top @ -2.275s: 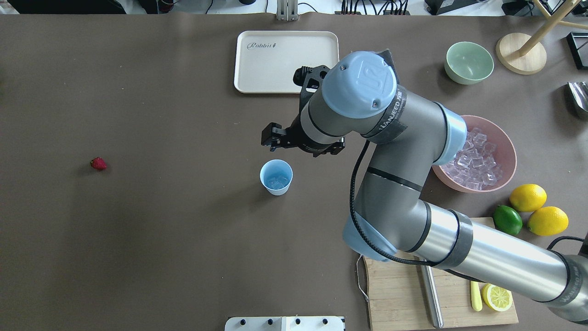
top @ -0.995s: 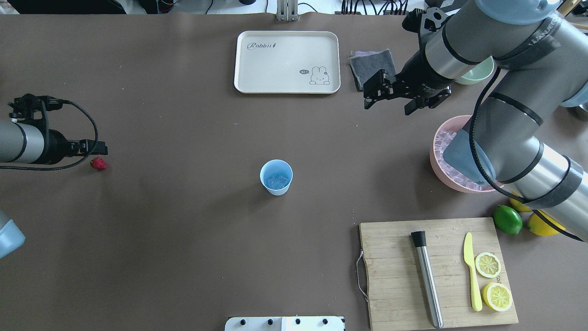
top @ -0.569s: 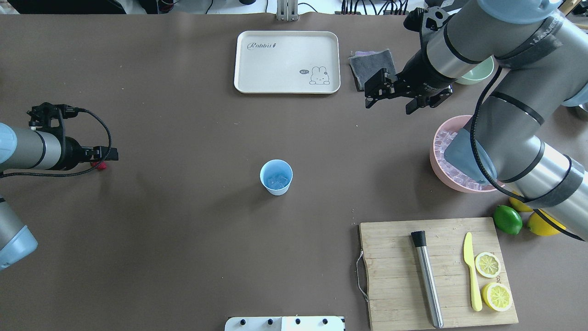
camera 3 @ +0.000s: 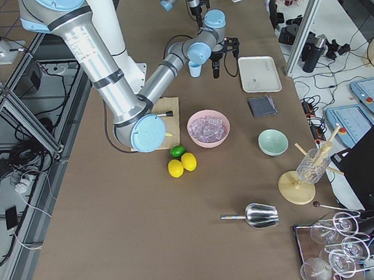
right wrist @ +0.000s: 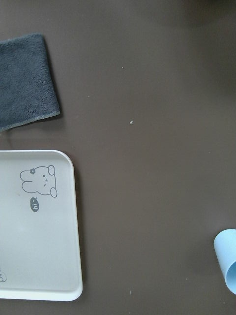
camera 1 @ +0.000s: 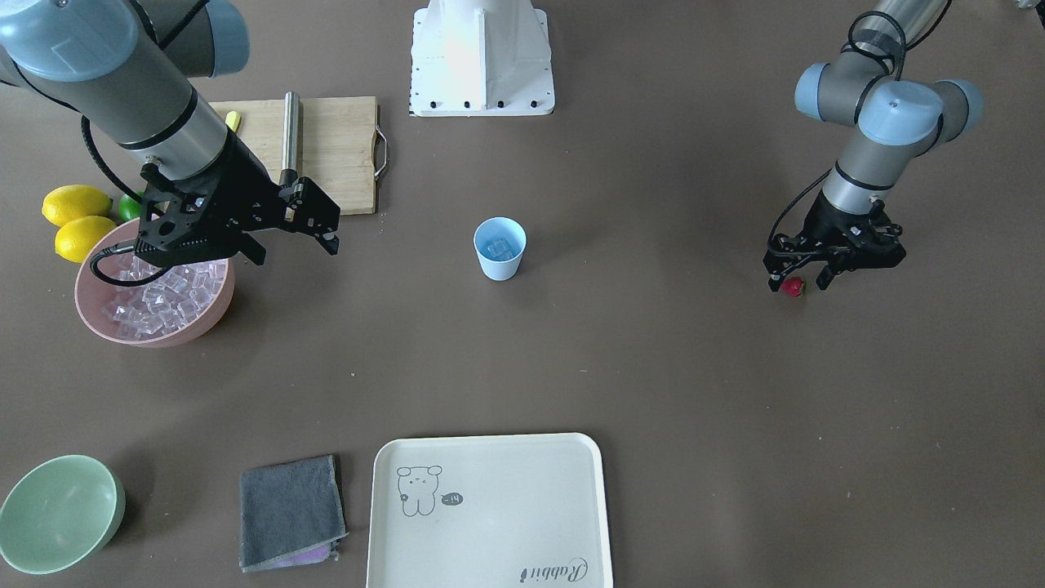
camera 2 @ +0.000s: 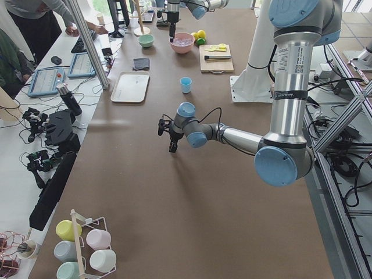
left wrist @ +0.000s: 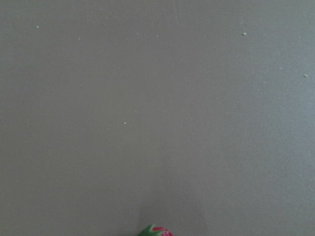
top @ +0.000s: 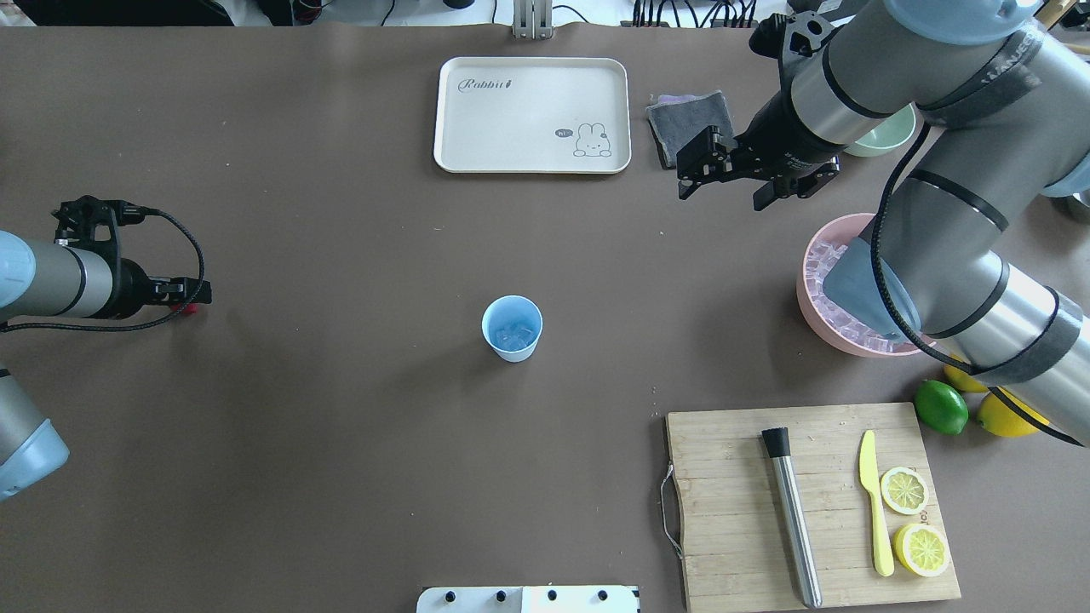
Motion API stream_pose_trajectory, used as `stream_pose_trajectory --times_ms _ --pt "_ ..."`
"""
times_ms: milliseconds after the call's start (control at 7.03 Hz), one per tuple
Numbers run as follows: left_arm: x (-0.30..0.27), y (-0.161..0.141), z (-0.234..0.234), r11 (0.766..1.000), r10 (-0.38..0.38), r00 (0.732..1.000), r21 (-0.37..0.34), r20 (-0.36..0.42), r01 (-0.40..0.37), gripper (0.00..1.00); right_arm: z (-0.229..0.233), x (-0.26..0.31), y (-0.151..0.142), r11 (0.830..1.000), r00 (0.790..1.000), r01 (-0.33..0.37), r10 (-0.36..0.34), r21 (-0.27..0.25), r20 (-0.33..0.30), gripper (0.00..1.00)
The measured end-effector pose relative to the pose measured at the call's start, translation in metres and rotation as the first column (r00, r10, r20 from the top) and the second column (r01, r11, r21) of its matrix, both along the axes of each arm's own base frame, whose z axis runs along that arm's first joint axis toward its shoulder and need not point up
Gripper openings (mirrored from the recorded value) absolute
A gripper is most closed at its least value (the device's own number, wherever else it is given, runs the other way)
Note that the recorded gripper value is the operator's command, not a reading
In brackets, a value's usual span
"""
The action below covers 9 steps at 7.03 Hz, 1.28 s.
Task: Put ice and strawberries in cup
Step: 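Lift the right gripper away from the cup while the left gripper reaches toward the strawberry, then grasp the red strawberry with the left gripper and lift it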
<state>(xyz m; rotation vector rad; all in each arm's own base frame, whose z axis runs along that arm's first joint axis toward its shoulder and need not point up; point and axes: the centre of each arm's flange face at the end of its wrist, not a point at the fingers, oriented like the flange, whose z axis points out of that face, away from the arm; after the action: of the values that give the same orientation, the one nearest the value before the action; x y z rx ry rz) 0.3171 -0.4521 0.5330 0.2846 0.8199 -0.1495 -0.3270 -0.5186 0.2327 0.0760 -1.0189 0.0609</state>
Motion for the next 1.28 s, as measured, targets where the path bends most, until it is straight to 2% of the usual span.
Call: stream_pose_trajectory --times_ms 142,569,853,995,1280 --pt "0.0 0.0 0.003 1.0 0.0 1.0 -0.003 0.004 0.0 0.0 0.0 0.0 0.0 1.0 1.0 -0.001 0.001 0.0 -0.001 1.0" --pt "-0.002 0.001 -0.003 1.0 0.002 1.0 0.002 -0.006 -0.002 0.0 -0.001 0.003 -0.001 1.0 1.0 -0.004 0.004 0.0 0.002 1.0" --pt "-0.006 0.0 -0.042 1.0 0.025 0.998 0.005 -0.063 -0.024 0.0 0.0 0.016 -0.007 1.0 1.0 -0.012 0.012 -0.01 0.011 1.0" --pt "-0.001 -0.003 -0.082 1.0 0.023 0.995 -0.006 -0.095 -0.023 0.0 0.003 0.027 -0.01 1.0 1.0 -0.014 0.015 -0.019 0.017 1.0" --pt "0.035 -0.017 -0.198 0.996 -0.037 0.984 -0.086 -0.176 0.021 0.0 0.024 0.059 -0.016 1.0 1.0 0.003 -0.003 -0.008 0.02 1.0"
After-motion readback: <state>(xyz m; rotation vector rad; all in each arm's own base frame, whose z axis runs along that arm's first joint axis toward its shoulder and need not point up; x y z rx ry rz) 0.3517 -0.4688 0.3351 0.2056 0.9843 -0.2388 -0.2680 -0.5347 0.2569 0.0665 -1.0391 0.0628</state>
